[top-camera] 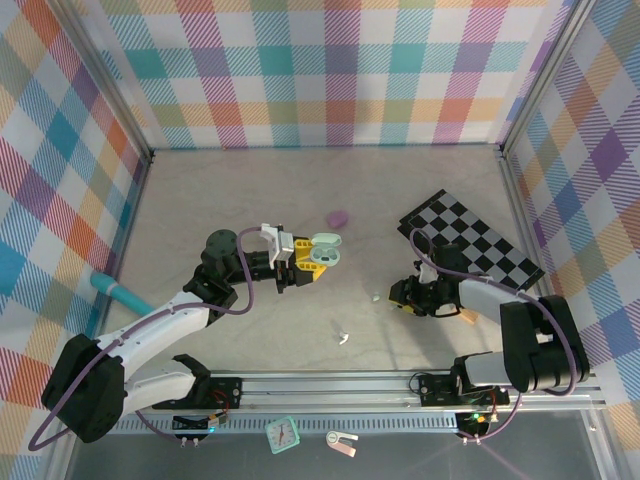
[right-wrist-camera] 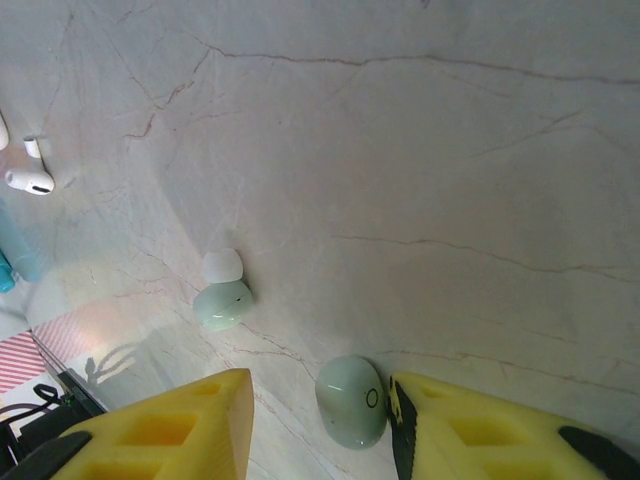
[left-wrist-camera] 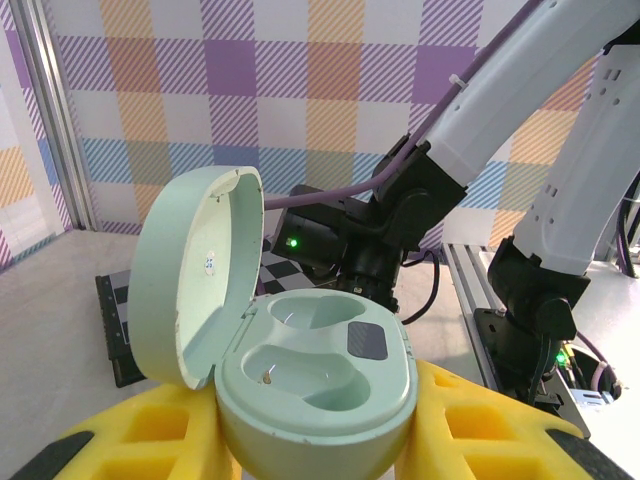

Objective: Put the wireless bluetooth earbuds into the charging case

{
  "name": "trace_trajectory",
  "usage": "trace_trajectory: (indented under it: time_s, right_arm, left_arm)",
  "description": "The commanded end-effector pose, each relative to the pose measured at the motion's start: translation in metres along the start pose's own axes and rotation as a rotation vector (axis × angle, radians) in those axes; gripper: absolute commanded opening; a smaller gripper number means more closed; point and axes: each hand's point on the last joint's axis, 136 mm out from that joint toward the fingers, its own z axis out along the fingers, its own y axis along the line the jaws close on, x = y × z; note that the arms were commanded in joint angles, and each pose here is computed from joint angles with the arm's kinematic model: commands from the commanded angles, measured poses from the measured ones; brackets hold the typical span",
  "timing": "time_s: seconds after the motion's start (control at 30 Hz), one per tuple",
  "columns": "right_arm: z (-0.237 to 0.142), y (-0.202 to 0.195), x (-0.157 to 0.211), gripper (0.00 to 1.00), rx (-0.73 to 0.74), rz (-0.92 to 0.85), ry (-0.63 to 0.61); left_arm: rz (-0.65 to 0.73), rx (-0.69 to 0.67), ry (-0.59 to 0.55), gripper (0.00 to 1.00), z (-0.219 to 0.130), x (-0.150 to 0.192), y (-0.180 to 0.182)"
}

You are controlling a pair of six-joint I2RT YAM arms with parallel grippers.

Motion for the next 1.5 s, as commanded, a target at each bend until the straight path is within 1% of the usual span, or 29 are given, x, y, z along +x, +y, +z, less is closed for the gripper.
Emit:
trace_trajectory:
  time_s: [0.0, 0.33, 0.63, 0.77, 0.9, 1.17, 1.47]
  right_arm:
    - [0.008, 0.009, 0.003, 0.39, -0.046, -0.036, 0.035]
    - [0.009, 0.008, 0.003, 0.26, -0.042, -0.03, 0.045]
    - [0.009, 0.008, 0.003, 0.21, -0.041, -0.03, 0.046]
    - [0.009, 0.009, 0.003, 0.22, -0.042, -0.03, 0.046]
    - [0.009, 0.008, 0.003, 0.29, -0.038, -0.024, 0.047]
    - [0.011, 0.01, 0.003, 0.27, -0.05, -0.023, 0.057]
    - [0.009, 0.02, 0.004, 0.29, -0.096, -0.049, 0.049]
  left_arm:
    - [0.019, 0.022, -0.008, 0.26, -0.004, -0.001, -0.004]
    - [0.022, 0.022, -0.009, 0.26, -0.004, -0.001, -0.004]
    - [0.022, 0.023, -0.009, 0.26, -0.004, -0.002, -0.005]
    - [0.022, 0.024, -0.009, 0.26, -0.004, -0.002, -0.004]
    - [0.023, 0.023, -0.009, 0.26, -0.004, -0.002, -0.004]
    - [0.019, 0.021, -0.005, 0.26, -0.004, 0.0, -0.004]
    - [0.02, 0.019, 0.0, 0.26, -0.004, 0.002, -0.004]
